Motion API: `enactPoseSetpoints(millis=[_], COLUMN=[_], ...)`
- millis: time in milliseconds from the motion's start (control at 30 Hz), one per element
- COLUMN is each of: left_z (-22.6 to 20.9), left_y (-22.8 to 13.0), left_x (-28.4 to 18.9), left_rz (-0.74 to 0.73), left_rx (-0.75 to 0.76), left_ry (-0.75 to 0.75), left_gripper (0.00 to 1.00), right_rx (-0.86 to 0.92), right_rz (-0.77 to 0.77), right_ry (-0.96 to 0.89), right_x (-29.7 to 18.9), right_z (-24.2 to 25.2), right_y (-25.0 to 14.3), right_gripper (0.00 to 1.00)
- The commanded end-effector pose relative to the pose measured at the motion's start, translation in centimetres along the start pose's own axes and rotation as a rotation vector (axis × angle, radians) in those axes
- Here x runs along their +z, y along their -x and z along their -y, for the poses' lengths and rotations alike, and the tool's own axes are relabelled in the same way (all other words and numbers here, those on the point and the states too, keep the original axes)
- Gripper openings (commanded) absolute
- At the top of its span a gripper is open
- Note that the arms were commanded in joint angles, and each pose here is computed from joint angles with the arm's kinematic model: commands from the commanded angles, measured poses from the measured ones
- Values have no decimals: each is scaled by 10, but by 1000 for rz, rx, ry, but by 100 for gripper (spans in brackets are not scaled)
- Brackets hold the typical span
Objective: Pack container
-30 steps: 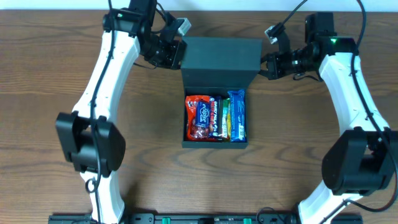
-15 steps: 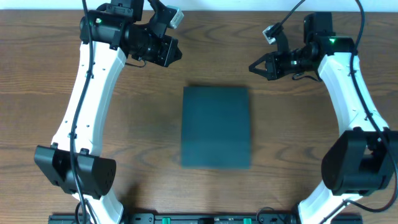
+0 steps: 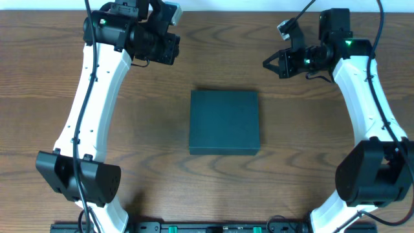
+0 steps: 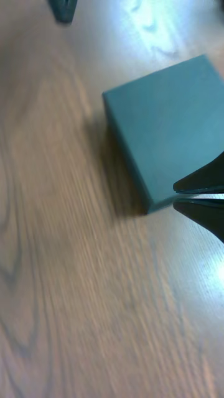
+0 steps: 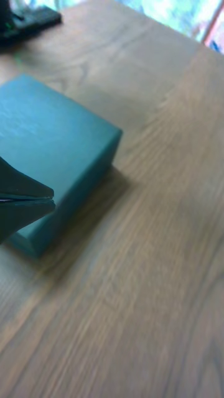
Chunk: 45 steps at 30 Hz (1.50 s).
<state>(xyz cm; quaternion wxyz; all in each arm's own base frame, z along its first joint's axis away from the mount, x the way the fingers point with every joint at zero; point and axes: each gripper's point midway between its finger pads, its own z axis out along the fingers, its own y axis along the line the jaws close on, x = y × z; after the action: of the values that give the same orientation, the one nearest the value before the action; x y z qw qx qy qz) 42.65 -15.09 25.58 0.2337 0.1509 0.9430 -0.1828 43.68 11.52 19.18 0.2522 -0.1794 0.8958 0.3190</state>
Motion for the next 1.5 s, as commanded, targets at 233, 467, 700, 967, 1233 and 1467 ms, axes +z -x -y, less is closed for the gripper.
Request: enactPoseSetpoints(millis=[233,467,700,967,1233,1467], left_z=[-28,-28,-28,-28,-28,-30], left_y=[-4,-4,-4,-4,-17,-32], left_x=[9,9,9,9,8,6], left_rz=[-18,-18,-18,-18,-69,-129], left_rx=[-181,-181,-181,-181,-194,-212], left_ry=[142,142,142,142,146,166], left_gripper=[95,95,95,95,95,95], right_rx=[16,16,16,16,16,16], right_rz=[66,66,66,66,66,66], right_ry=[-118,-118,-118,-118,-118,-118], right_x=[-18,-18,-18,-18,-18,-18], right_z=[15,15,15,15,15,15], right_y=[20,19,19,19,19,19], right_gripper=[99,99,99,99,99,99])
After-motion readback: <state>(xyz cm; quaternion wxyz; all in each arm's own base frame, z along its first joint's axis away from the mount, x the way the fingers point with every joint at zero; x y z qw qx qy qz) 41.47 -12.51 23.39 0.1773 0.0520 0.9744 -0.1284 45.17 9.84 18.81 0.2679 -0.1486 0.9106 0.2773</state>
